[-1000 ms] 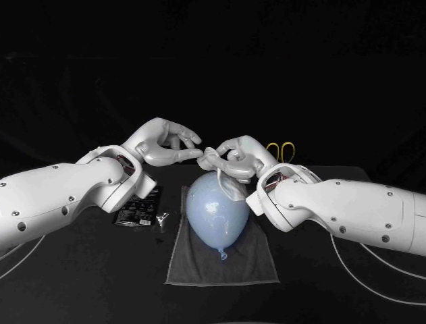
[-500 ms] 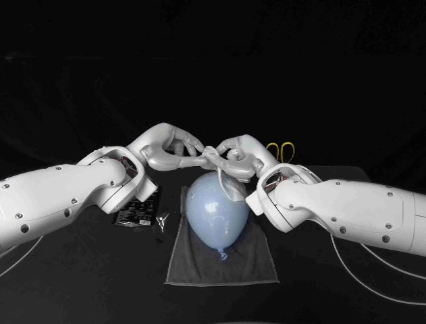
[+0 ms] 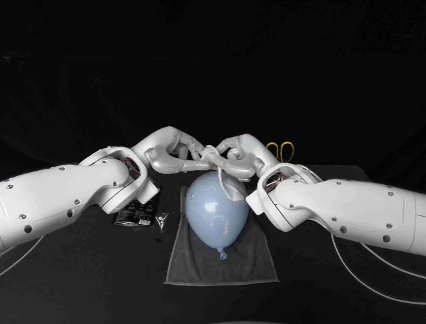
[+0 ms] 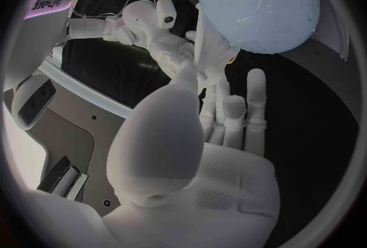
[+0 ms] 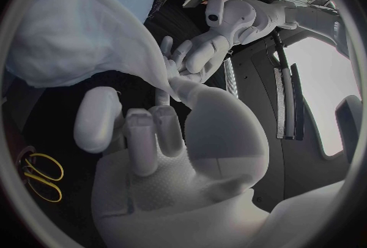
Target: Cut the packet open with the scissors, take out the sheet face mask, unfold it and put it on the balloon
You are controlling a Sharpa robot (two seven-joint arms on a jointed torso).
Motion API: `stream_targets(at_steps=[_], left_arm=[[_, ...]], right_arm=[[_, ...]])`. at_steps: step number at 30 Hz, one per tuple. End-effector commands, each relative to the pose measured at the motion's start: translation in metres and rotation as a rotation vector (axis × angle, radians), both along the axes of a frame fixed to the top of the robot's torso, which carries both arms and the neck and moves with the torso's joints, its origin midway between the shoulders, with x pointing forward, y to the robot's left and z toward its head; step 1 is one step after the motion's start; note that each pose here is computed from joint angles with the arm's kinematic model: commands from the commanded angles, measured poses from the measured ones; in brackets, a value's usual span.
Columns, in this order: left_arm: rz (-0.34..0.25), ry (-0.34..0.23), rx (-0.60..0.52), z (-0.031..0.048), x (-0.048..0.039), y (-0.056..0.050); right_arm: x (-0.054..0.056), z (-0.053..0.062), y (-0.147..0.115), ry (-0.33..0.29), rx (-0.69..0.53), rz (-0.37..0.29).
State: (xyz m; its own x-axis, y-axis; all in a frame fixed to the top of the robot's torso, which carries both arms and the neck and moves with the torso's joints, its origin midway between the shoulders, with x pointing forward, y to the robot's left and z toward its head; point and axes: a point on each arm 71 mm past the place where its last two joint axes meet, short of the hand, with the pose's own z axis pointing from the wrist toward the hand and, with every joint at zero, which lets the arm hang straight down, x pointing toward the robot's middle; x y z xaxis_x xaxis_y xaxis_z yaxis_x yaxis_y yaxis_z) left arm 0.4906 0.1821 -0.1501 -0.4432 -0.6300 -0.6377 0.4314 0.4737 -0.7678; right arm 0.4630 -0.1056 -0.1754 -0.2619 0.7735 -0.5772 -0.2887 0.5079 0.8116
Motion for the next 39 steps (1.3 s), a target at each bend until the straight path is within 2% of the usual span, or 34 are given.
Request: stream_targets(at_steps=[1,22,39], left_arm=[[-0.021,0.006,0.006,-0.0004,-0.0007,-0.003],[0.016,-0.003,-0.045,0.0021,0.0018,-0.001],[0.009,0.056,-0.089,0.0012,0.0005,0.007]], right_arm=[[-0.001,0.002,0.001,-0.022,0.001,0.012],[-0.001,0.001,-0.002,-0.016,-0.004,0.014],[0.002,0.000,-0.007,-0.016,-0.011,0.000]])
